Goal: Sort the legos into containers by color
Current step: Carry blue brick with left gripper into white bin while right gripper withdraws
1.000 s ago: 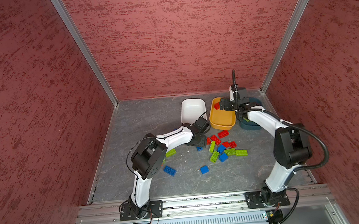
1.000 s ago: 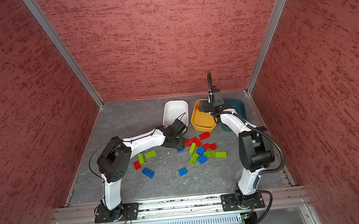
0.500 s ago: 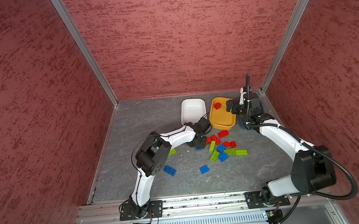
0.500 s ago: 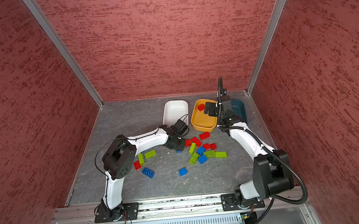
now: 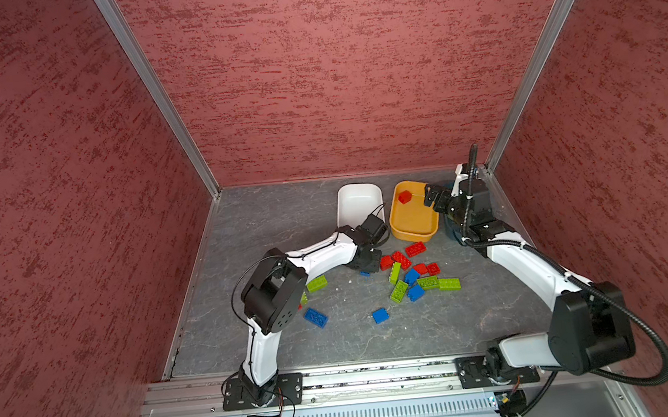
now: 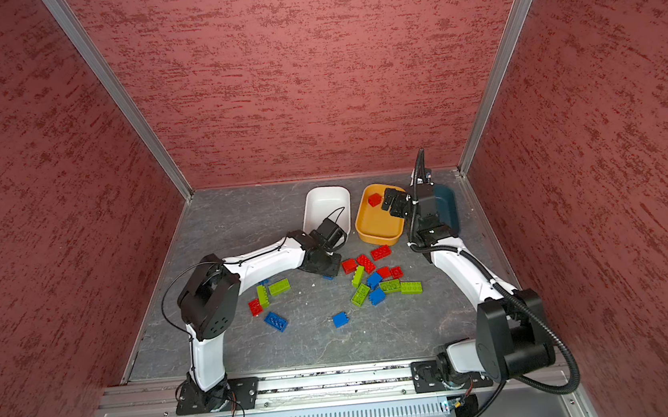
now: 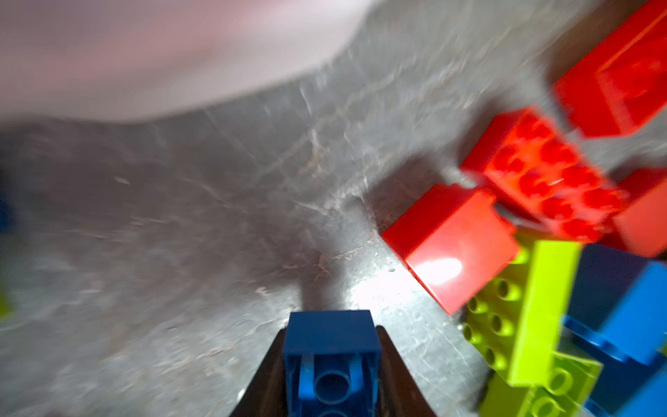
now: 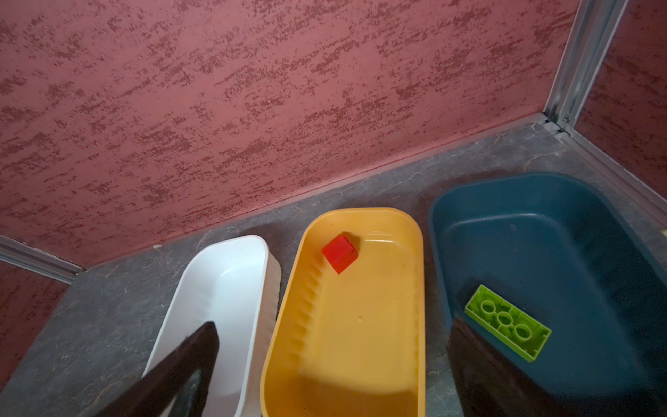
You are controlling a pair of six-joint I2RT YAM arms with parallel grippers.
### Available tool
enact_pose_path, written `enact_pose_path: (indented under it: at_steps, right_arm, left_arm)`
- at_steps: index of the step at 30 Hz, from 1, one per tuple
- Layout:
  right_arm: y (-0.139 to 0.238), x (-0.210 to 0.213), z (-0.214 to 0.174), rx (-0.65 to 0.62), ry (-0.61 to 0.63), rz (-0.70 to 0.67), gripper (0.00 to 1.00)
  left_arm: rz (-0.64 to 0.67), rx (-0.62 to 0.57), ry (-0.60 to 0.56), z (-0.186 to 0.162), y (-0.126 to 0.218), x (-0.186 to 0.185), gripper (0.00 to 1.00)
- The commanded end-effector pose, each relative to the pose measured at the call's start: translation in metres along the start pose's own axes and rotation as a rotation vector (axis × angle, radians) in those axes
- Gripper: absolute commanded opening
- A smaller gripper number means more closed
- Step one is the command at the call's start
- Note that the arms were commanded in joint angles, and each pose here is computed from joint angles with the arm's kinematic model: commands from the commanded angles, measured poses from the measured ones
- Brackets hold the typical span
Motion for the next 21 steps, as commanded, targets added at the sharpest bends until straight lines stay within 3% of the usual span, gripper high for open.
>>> enact_pose_path:
  at_steps: [1, 9, 21]
  right_arm:
    - [0.008, 0.007, 0.017, -0.065, -0.023, 0.032, 0.99]
    - [0.011, -0.001, 0.011, -0.065, -0.061, 0.008, 0.99]
    - [0.025, -0.017, 0.006, -0.076, -0.086, -0.048, 0.99]
  left_arm:
    - [0.008, -0.176, -0.01, 0.037, 0.043, 0.013, 0.2]
    - [0.0, -0.453, -0.022, 0.113, 0.079, 0.036, 0.21]
    - [0.088, -0.475, 0.022, 0.196, 0.013, 0.084, 0.21]
Point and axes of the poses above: each gripper's point midway between its finger pads, its own y axis back along the fingers, its own x axis along the line the jaws close on, z = x × y, the point moved 1 cm from there along y, back along the fingers, and after that the axes turned 9 degrees about -y, right-handed, at the moved point
